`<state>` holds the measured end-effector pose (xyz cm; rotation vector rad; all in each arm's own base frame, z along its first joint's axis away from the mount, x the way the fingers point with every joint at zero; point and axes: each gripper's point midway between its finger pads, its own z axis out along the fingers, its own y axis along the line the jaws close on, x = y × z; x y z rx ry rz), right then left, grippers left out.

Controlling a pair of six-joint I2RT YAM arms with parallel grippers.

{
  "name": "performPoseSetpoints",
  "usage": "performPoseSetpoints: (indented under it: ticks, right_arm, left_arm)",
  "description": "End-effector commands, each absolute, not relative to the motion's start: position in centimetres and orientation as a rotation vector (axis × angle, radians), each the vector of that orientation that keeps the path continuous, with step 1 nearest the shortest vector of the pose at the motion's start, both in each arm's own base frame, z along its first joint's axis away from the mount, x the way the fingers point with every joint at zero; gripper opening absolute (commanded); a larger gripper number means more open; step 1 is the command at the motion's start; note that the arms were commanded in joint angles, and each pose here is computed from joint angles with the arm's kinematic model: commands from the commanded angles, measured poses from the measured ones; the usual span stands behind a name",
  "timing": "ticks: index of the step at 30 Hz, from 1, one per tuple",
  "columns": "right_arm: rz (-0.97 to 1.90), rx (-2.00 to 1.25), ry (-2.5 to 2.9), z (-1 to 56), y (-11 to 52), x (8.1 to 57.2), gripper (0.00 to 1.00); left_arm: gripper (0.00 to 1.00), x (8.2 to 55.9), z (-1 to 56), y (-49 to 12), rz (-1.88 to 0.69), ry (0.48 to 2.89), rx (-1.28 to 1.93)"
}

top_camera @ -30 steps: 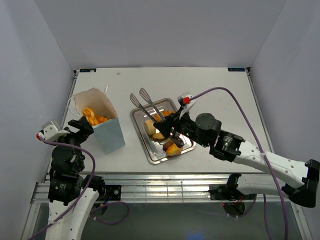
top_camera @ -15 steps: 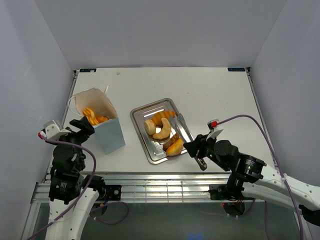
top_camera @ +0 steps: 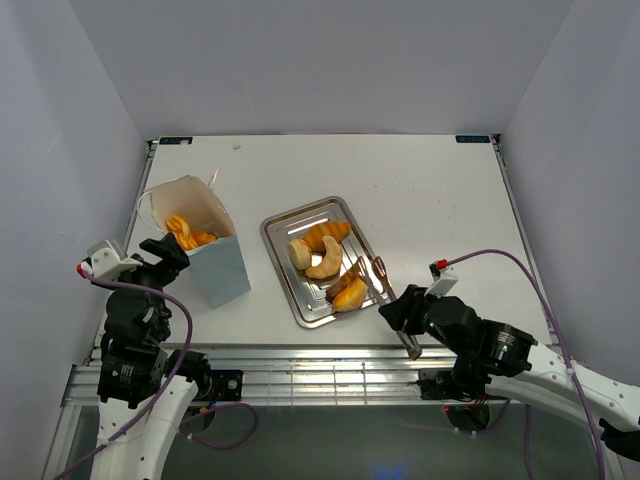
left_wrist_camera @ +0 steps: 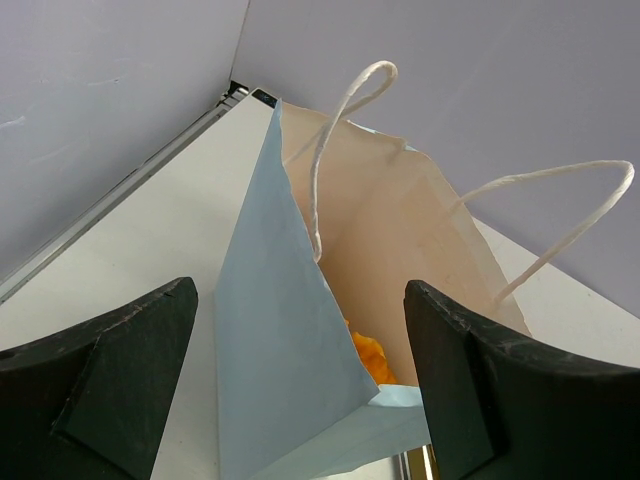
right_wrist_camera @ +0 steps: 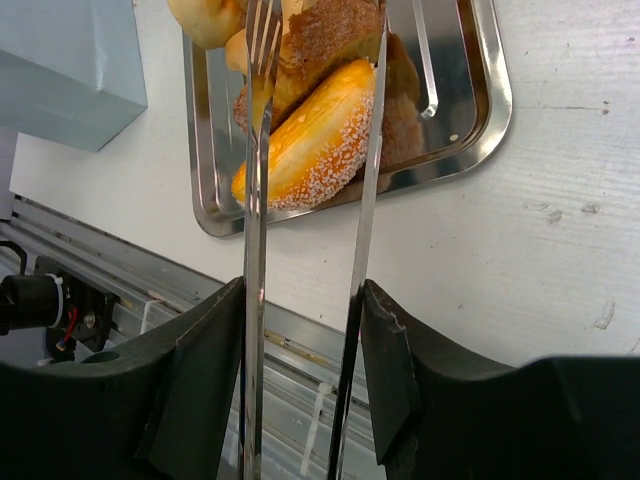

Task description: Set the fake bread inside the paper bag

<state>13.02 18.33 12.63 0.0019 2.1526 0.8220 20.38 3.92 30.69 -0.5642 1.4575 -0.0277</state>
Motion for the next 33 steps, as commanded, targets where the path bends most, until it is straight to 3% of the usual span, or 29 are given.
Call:
performPoseSetpoints:
  ticks: [1, 33]
  right_arm:
    - [0.898, 0.092, 2.137, 13.2, 18.7, 13.0, 0.53]
    - [0.956, 0.007, 2.124, 12.7, 21.6, 13.3, 0.55]
  left_arm:
    - [0.95, 20.6, 30.9, 3.6, -0.039, 1.455, -0.549]
    - [0.95, 20.7, 30.8, 3.5, -0.041, 1.460, -0.545]
